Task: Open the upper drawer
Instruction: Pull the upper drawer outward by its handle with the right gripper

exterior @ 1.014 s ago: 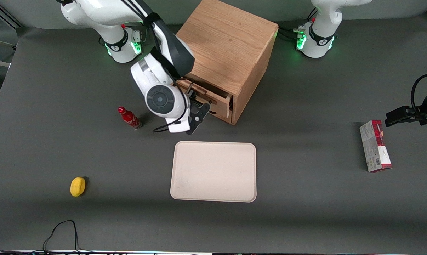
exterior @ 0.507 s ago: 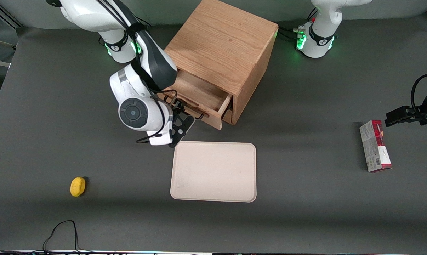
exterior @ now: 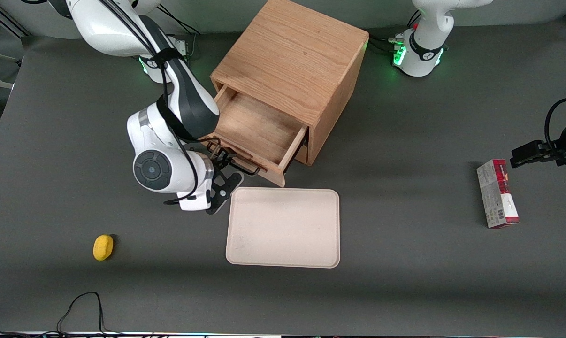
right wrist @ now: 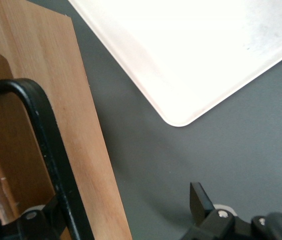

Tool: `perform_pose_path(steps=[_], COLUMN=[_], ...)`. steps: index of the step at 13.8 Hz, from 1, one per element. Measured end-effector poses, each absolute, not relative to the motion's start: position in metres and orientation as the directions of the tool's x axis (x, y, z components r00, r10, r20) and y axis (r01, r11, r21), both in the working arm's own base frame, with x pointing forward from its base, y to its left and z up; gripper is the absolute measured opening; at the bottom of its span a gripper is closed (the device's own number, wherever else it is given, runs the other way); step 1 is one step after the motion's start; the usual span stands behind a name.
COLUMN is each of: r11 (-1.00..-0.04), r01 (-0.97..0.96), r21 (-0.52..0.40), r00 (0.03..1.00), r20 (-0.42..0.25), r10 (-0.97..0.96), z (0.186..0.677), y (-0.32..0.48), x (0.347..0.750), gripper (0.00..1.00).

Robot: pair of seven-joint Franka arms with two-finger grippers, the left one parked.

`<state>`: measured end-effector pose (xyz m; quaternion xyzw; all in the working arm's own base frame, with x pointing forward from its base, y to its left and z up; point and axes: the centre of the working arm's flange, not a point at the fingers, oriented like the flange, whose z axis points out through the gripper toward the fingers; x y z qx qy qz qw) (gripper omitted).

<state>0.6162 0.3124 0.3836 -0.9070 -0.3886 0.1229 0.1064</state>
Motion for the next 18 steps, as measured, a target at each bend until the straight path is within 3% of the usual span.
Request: perform_pose_path(steps=[18], r11=[-0.739], r01=[0.63], r21=[-0.239], r00=[0.753], r20=[-0.044], r10=[0.656], z=[0.389], y=[0.258], x=[0.679], gripper=[1.0])
